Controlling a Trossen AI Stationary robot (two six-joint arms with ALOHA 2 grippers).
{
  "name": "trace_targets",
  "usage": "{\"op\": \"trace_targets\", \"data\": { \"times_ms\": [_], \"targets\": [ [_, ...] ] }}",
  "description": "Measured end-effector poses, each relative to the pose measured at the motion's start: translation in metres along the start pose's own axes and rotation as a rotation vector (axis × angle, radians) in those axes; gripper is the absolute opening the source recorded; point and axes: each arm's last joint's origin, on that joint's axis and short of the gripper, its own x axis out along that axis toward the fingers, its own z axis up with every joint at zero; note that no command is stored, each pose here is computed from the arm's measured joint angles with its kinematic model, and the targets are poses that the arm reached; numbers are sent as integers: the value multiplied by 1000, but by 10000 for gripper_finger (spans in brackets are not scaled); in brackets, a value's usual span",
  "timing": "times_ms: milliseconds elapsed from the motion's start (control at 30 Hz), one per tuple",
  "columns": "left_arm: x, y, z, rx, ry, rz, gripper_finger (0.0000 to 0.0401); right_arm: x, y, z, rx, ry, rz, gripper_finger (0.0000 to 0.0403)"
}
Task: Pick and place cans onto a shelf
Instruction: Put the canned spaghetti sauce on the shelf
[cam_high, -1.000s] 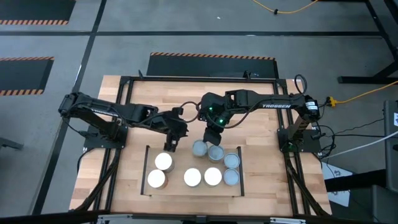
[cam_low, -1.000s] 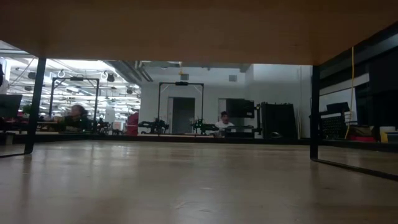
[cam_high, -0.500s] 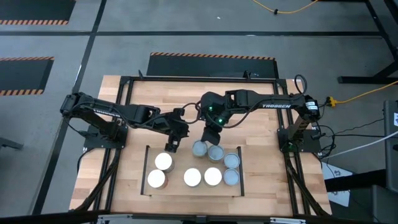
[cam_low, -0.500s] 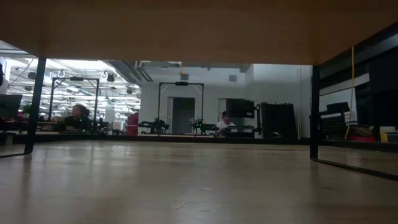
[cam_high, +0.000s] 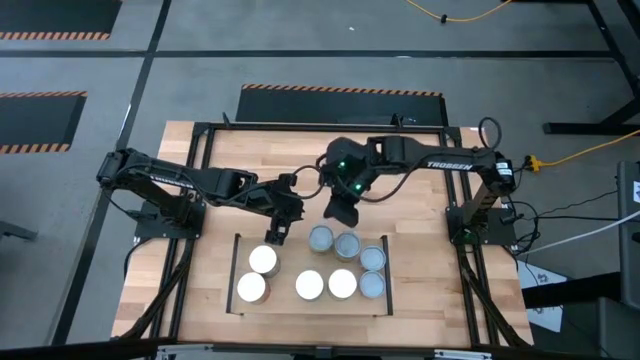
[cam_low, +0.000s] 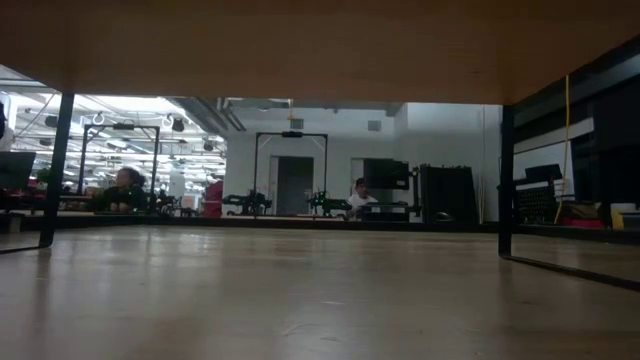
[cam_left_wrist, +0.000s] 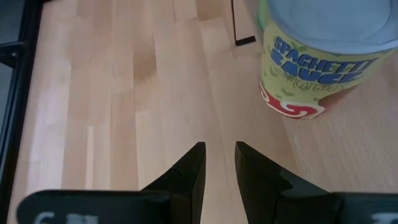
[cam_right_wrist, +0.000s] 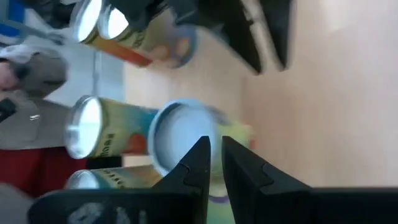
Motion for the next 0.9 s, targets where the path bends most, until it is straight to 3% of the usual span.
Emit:
{"op": "trace_targets", "data": {
  "times_ms": [200,333,567,767,900],
  "targets": [
    [0,0,0,0,3,0,80,-12,-3,-3,-111,13,-234,45],
    [0,0,-1,1,9,-1,80,1,-17,-13,-97,65,-324,45],
    [0,0,-1,1,8,-1,80,28,-36,-29,-75,128,-316,45],
    [0,0,-1,0,8,0,80,42,-37,-29,-96,94,-141,45],
    [0,0,-1,0,8,0,80,45,-37,-27,-115,63,-87,45]
  ]
}}
